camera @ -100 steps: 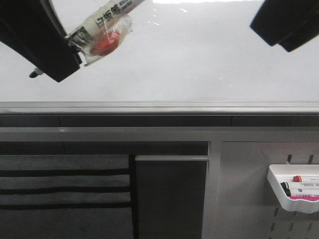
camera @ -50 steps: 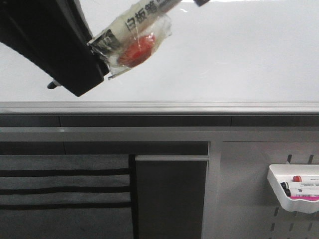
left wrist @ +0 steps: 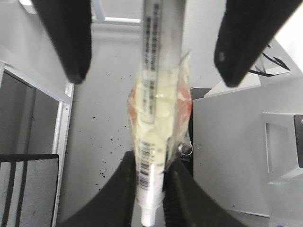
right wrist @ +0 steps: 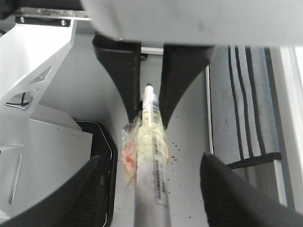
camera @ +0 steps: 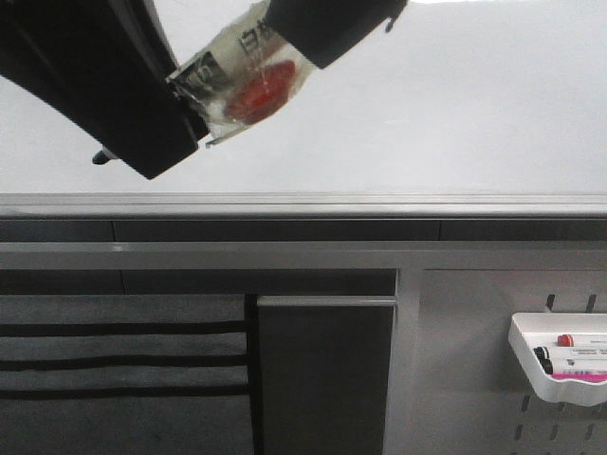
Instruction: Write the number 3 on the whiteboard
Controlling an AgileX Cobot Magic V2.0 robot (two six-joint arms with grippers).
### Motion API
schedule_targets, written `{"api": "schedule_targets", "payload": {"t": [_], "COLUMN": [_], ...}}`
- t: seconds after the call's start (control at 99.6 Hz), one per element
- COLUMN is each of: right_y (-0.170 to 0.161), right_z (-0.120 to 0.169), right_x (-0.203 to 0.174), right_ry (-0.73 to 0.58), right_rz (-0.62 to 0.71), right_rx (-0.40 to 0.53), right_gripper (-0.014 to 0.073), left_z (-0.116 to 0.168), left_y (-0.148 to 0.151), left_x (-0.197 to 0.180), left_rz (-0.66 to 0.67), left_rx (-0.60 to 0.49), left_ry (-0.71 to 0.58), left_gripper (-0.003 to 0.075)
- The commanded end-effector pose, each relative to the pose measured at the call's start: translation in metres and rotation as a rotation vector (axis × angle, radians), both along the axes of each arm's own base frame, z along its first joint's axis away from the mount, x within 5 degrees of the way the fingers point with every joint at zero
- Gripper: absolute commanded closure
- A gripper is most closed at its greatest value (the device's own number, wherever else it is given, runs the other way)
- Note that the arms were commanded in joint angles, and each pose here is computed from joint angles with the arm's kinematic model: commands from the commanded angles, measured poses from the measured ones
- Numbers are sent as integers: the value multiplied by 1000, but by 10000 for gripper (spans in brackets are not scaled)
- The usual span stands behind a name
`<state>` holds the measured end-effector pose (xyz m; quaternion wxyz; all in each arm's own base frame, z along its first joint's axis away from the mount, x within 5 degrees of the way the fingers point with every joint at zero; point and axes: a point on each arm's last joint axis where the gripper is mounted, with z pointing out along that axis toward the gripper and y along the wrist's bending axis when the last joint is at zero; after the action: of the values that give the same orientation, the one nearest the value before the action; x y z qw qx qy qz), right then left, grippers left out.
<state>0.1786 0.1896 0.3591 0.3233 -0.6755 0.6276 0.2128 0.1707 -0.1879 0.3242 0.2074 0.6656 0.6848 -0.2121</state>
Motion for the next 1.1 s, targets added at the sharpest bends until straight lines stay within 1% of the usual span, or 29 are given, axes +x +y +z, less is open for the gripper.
{"api": "schedule_targets", "payload": {"t": [0.0, 0.141, 0.372, 0.542, 0.643, 0.713, 0.783, 0.884, 0.934, 0.974, 1.034, 1.094], "right_y": [0, 0, -1, -1, -1, -1, -1, -2, -4, -7, -13, -20], "right_z": [16, 16, 16, 15, 15, 15, 15, 18, 21, 25, 31, 37], "right_x": [-1, -1, -2, -3, -3, -3, -3, -4, -6, -7, -9, -10], "right_ry": [-54, -54, -44, -32, -32, -32, -31, -36, -41, -49, -73, -92], "right_rz": [-13, -13, -4, 4, 4, 4, 3, -18, -33, -62, -111, -195], "right_rx": [66, 66, 60, 53, 53, 53, 53, 65, 74, 83, 92, 92], "right_gripper": [223, 330, 433, 556, 578, 578, 578, 578, 578, 578, 578, 578], "left_z": [20, 20, 20, 20, 20, 20, 22, 30, 35, 41, 48, 57], "left_y": [-2, -2, -2, -2, -2, -2, 0, 2, 5, 9, 15, 23], "left_x": [-6, -6, -6, -6, -6, -6, -6, -7, -7, -8, -11, -16], "left_rz": [-1, -1, -1, -1, -1, -1, 10, 42, 82, 114, 160, 205], "left_rx": [-84, -84, -84, -85, -85, -85, -96, -131, -154, -167, -182, -202], "left_ry": [-37, -36, -36, -38, -38, -38, -49, -91, -115, -143, -179, -218], "left_gripper": [731, 731, 731, 731, 720, 668, 573, 411, 359, 337, 332, 333]}}
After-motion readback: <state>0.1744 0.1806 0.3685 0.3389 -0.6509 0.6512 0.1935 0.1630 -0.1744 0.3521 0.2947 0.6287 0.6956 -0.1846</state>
